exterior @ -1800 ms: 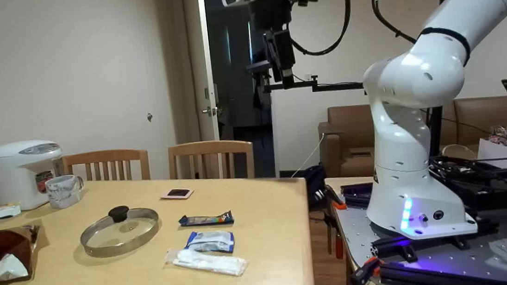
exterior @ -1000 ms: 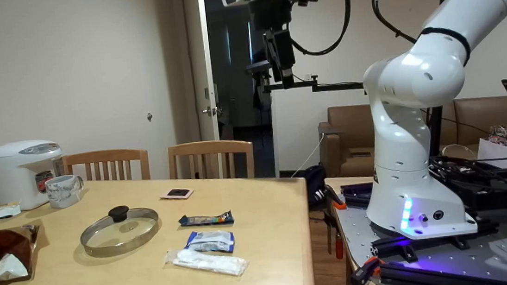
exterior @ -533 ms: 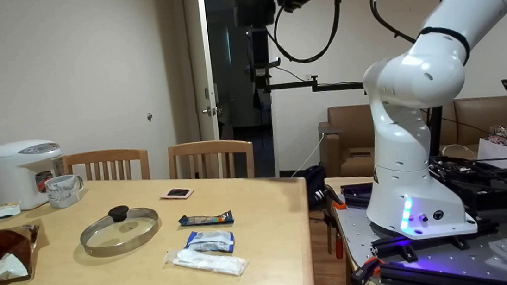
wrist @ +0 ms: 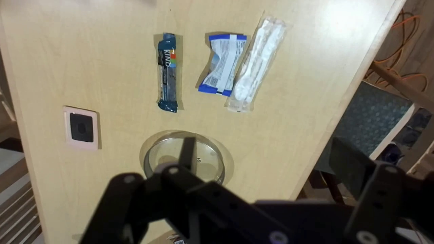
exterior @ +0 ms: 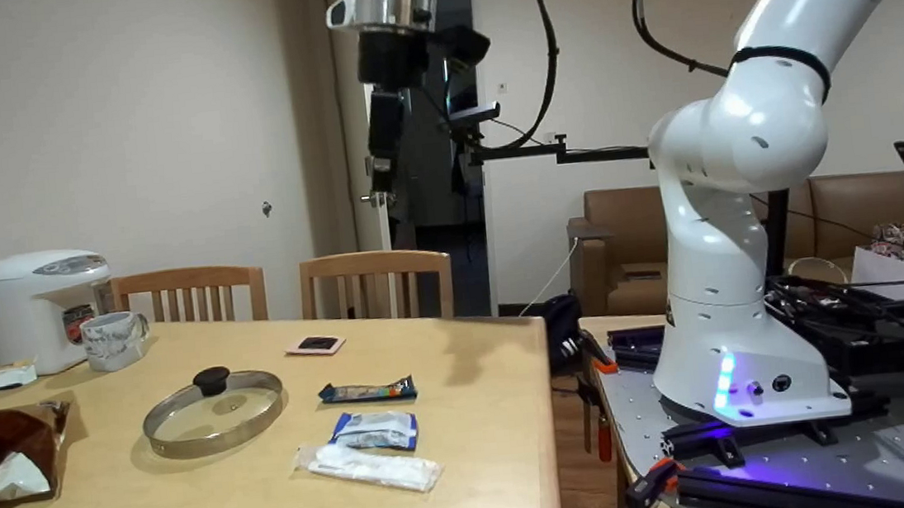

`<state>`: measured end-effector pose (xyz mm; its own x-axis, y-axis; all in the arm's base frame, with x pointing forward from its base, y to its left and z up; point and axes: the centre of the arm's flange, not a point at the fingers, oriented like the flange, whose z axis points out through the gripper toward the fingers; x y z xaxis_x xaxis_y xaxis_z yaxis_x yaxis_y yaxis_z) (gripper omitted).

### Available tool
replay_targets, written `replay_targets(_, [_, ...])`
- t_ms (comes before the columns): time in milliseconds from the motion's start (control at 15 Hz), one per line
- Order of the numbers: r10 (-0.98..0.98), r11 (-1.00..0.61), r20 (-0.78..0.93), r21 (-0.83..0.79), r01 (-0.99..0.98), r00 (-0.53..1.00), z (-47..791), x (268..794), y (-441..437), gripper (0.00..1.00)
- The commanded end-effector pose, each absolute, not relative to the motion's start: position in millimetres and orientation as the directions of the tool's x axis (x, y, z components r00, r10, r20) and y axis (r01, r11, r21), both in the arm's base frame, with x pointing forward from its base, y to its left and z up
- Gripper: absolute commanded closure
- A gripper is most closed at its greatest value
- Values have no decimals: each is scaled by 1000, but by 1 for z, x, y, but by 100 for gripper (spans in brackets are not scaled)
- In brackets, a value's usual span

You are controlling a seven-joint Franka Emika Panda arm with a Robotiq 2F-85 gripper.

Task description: Pick the glass lid and put it over the blue sachet and the white object

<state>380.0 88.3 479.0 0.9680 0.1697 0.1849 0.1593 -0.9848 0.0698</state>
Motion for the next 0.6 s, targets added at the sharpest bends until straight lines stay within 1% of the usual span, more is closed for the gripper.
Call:
replay_targets(0, [168,-985,197,66,158,966,475,426,87,0])
replay_targets(533, [139,-990,146,31,136,979,497,494,80,0])
